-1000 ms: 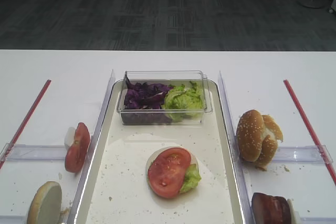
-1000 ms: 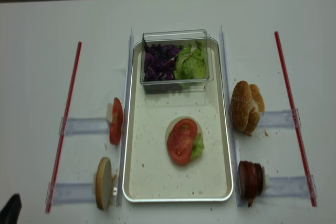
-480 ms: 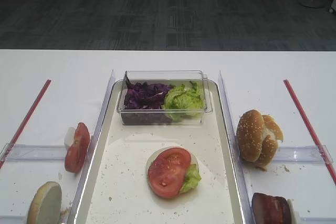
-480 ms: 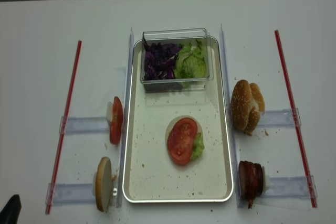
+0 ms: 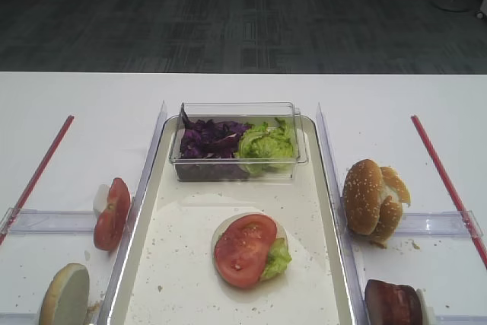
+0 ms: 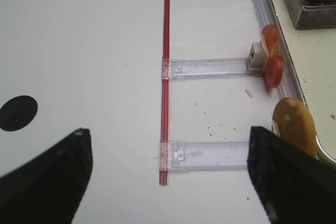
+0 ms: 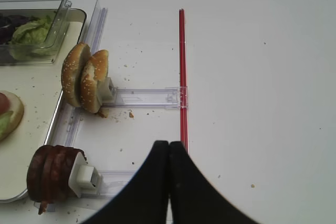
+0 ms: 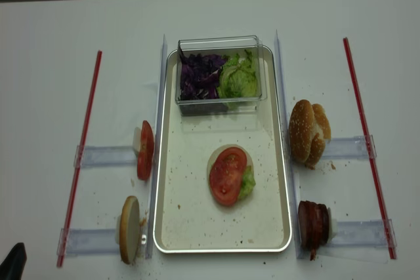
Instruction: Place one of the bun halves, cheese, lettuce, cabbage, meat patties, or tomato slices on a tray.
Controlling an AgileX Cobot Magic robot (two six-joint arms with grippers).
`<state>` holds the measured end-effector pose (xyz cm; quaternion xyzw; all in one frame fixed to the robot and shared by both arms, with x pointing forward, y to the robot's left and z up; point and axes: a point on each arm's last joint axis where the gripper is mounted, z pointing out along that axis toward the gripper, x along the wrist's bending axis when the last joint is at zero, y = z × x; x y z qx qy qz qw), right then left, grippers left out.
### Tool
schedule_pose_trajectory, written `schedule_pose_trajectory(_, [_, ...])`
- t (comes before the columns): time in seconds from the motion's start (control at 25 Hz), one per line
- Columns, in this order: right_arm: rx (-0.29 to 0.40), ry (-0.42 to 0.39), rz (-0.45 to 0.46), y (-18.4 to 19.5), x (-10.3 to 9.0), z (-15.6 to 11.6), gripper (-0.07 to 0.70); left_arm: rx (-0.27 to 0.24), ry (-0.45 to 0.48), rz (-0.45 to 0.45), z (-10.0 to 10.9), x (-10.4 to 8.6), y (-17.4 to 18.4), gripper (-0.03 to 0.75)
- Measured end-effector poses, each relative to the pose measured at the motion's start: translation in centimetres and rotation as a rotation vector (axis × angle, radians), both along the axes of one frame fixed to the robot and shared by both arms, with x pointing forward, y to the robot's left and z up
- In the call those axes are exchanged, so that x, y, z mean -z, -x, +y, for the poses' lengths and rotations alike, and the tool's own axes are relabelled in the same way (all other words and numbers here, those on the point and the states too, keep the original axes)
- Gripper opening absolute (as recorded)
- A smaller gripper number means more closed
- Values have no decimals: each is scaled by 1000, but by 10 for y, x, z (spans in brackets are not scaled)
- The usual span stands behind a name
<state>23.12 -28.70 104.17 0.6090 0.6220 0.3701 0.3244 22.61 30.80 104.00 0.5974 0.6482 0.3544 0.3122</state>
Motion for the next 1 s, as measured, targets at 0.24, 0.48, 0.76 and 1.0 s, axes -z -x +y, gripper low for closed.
schedule_pose_trajectory(0.24, [0,0,0,0,0,0,36,0,0,0,0,0,0,555])
schedule_pose_trajectory(0.48, [0,0,0,0,0,0,36,0,0,0,0,0,0,554])
schedule_pose_trajectory(0.76, [0,0,0,0,0,0,36,0,0,0,0,0,0,554])
schedule_pose_trajectory(1.0, [0,0,0,0,0,0,36,0,0,0,0,0,0,554])
